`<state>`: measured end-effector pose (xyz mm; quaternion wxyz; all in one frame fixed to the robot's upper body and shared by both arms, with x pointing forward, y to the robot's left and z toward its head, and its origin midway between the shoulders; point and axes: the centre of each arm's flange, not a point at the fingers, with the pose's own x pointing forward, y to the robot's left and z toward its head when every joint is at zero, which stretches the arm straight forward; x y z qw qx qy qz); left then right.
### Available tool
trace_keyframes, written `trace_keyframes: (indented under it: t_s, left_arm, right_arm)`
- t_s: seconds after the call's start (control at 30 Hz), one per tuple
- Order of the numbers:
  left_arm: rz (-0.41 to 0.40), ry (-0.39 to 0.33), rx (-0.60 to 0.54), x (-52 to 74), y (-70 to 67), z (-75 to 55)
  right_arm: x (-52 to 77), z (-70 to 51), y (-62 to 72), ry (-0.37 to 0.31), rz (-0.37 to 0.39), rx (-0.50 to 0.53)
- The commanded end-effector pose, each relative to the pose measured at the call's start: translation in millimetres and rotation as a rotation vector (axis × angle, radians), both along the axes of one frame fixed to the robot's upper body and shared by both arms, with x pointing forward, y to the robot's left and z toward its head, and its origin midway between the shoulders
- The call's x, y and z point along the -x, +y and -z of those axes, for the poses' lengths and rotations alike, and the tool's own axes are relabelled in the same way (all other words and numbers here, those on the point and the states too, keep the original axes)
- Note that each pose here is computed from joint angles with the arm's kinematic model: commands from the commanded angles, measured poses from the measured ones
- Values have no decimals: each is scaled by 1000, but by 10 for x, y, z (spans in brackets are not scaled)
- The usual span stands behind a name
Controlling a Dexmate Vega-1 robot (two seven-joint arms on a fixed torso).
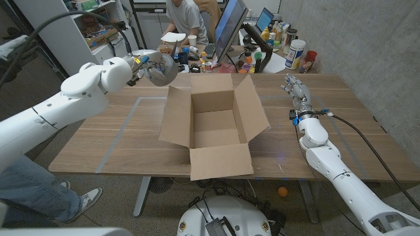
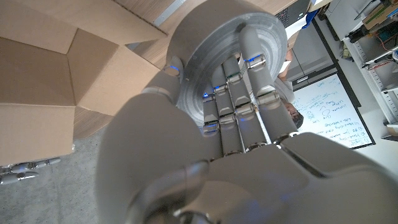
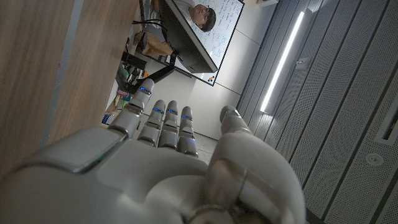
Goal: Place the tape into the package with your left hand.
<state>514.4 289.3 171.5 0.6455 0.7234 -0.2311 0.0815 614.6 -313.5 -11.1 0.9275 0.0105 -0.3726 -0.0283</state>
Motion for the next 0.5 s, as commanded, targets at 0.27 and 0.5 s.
trace_keyframes:
  t_s: [0.27,0.5]
  left_arm:
    - [85,-18,-84,127,-410,-45]
    - [122,-15,-110,148,-555,-37]
  right_arm:
    - [-36,-1,56,-2,-24,7]
    - [-43,22,84,1,-32,7]
